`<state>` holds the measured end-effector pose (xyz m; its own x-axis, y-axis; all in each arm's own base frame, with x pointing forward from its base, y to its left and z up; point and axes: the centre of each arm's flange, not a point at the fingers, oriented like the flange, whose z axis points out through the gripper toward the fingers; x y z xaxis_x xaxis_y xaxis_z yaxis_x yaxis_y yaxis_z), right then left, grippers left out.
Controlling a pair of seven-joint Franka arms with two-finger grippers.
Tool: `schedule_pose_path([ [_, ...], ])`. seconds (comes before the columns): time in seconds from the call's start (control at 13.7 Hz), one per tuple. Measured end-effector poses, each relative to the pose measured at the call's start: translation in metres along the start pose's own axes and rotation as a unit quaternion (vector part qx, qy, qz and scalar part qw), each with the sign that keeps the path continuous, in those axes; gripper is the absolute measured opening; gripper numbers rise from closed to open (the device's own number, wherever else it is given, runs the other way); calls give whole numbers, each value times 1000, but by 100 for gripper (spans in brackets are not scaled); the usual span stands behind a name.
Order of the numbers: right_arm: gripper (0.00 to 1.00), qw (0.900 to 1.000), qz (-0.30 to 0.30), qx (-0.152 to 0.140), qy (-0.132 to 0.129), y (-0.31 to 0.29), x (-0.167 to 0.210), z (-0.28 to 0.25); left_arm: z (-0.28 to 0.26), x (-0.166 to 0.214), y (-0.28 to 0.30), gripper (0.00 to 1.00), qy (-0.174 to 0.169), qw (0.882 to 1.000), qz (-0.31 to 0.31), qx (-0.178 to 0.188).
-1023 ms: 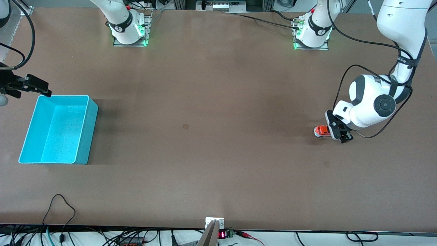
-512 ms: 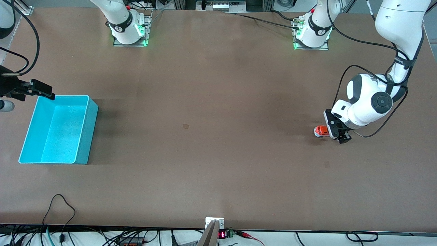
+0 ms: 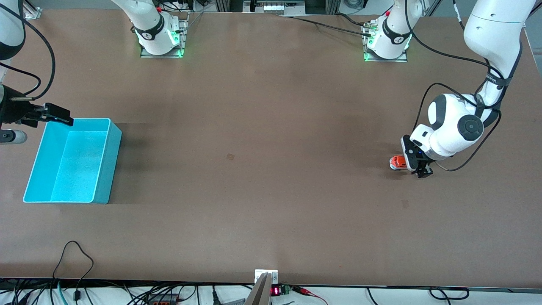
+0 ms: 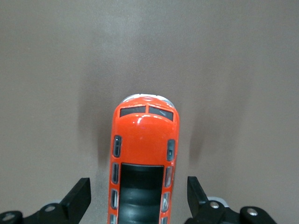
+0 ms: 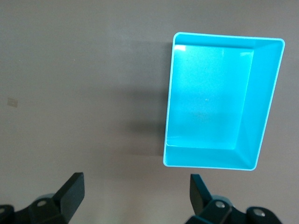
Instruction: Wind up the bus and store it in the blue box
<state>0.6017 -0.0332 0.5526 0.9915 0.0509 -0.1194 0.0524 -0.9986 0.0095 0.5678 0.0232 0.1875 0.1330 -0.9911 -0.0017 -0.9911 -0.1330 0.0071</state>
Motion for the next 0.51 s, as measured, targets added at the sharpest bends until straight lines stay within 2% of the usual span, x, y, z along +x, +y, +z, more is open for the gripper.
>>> schedule_pose_path([
  [0.15,100,1000,0,1,-9,0,2,7,1,1,0,75,0,1000,2,0],
  [0.44,100,1000,0,1,-19,0,6,15,0,2,0,64,1,1000,3,3],
  [0.51,100,1000,0,1,-19,0,5,15,0,2,-1,64,1,1000,3,4],
])
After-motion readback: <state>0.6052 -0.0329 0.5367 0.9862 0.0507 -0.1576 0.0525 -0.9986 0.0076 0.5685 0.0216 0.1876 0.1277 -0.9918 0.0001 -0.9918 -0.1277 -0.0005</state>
